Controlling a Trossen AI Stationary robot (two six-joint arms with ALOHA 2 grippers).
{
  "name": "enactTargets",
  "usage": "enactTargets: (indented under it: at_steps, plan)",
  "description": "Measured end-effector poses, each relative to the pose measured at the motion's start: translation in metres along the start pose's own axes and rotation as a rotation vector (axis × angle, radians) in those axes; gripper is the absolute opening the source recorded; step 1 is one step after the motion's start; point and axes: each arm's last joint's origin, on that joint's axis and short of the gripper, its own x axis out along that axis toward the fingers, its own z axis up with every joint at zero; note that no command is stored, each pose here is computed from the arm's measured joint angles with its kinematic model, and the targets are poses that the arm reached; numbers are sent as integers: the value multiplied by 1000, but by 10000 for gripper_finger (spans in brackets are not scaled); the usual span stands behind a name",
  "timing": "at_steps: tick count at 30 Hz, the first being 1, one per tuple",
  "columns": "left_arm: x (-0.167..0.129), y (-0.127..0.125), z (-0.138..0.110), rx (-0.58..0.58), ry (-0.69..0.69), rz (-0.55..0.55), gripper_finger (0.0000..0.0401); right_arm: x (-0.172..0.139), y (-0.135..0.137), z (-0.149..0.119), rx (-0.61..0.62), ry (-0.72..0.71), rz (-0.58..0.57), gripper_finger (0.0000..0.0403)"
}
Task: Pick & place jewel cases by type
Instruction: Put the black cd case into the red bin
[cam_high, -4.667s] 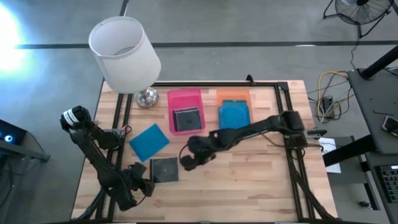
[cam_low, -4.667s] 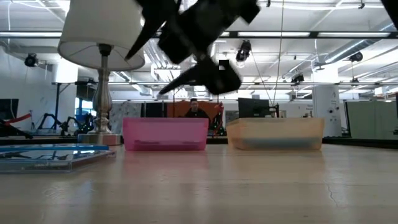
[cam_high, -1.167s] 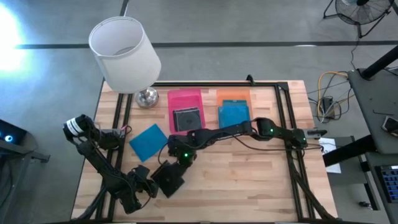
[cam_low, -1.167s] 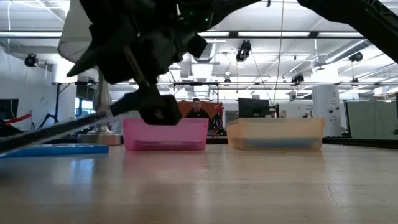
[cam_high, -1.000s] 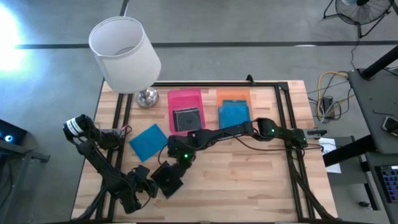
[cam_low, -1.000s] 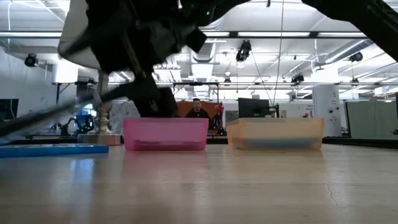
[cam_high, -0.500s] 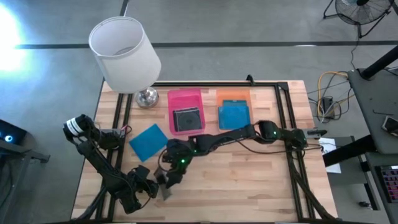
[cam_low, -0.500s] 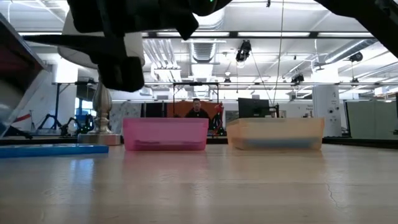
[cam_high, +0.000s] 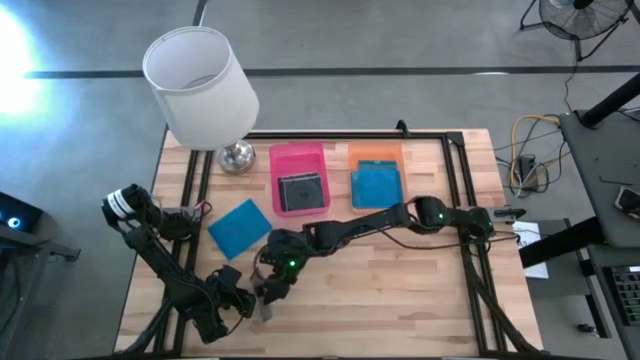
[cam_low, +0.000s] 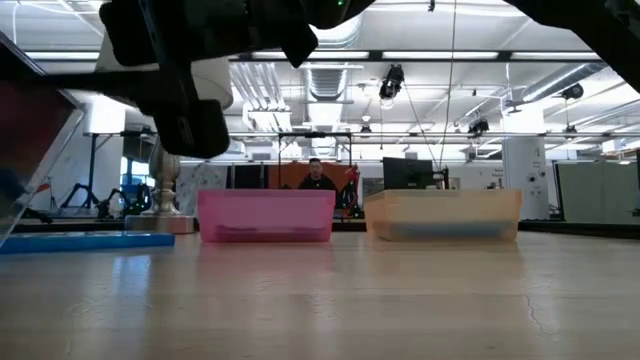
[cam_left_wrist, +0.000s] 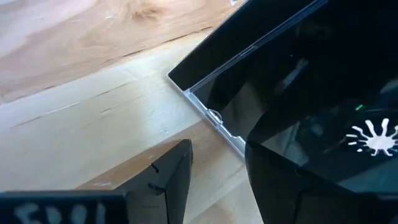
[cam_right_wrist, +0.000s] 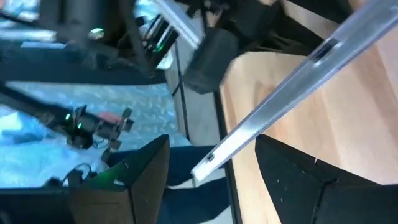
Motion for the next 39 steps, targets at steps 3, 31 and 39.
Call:
enactTargets:
  at_steps: [3, 31, 39]
  plan:
    - [0, 0, 0, -1, -4, -3, 139, 1, -3, 0, 28, -38, -36, 233]
    - [1, -2, 1, 15, -60, -53, 139, 7, -26, -2, 192, -79, -160, 197]
    - [0, -4, 1, 30, -79, -81, 139, 7, -27, -2, 237, -80, -161, 128]
